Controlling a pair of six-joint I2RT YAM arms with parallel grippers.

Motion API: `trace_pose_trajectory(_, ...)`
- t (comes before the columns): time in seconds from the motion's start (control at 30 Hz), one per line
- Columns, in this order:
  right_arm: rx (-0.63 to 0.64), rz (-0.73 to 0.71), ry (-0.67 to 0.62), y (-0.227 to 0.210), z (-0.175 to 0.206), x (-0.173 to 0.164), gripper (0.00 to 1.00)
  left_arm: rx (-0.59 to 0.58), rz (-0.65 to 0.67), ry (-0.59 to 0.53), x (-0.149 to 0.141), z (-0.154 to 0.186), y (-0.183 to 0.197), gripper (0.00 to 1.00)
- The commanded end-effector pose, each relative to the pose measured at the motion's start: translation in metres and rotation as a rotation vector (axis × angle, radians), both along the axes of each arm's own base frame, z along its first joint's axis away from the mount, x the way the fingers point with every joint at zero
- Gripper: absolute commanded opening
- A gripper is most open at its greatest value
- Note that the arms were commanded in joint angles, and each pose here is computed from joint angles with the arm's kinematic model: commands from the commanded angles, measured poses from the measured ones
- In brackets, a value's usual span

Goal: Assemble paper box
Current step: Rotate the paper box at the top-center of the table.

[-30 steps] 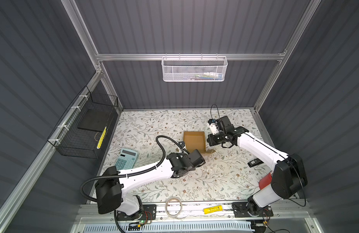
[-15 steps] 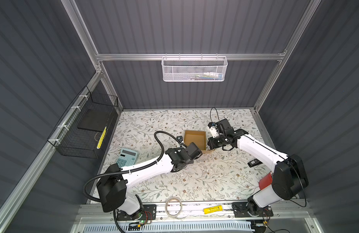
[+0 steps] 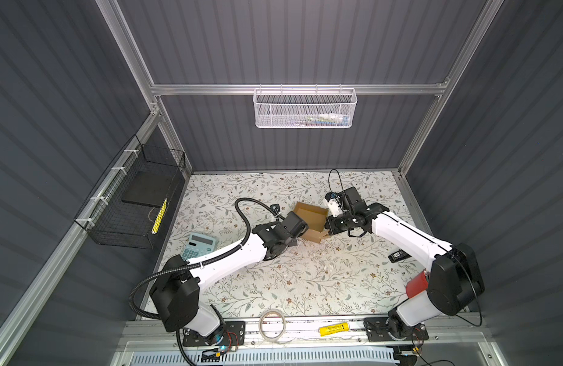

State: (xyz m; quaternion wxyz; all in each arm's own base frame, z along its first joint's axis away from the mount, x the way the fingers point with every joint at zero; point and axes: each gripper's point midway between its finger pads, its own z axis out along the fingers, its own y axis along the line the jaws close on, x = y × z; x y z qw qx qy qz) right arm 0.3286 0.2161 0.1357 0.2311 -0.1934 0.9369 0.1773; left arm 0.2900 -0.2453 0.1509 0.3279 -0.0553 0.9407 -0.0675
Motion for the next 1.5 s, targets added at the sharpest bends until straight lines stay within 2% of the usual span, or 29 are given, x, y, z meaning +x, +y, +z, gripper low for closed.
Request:
trace_pose_trajectory(0.0,0.003,0.039,-0.021,0.008,0.005,-0.004,0.00,-0.008,-0.022,-0.021,0.012,0.011,-0.006,0.27)
trace_pose_trajectory(0.37,0.015,0.071,-0.003,0.026,-0.002,-0.013,0.00,-0.033,-0.019,-0.028,0.032,0.008,-0.010,0.27)
trace_pose_trajectory(1.17,0.140,0.100,0.030,0.064,-0.003,-0.029,0.00,-0.075,0.019,-0.061,0.088,0.007,-0.008,0.26)
trace_pose_trajectory(1.47,0.134,0.086,0.012,0.062,0.001,-0.028,0.00,-0.073,0.020,-0.048,0.092,0.000,-0.006,0.25)
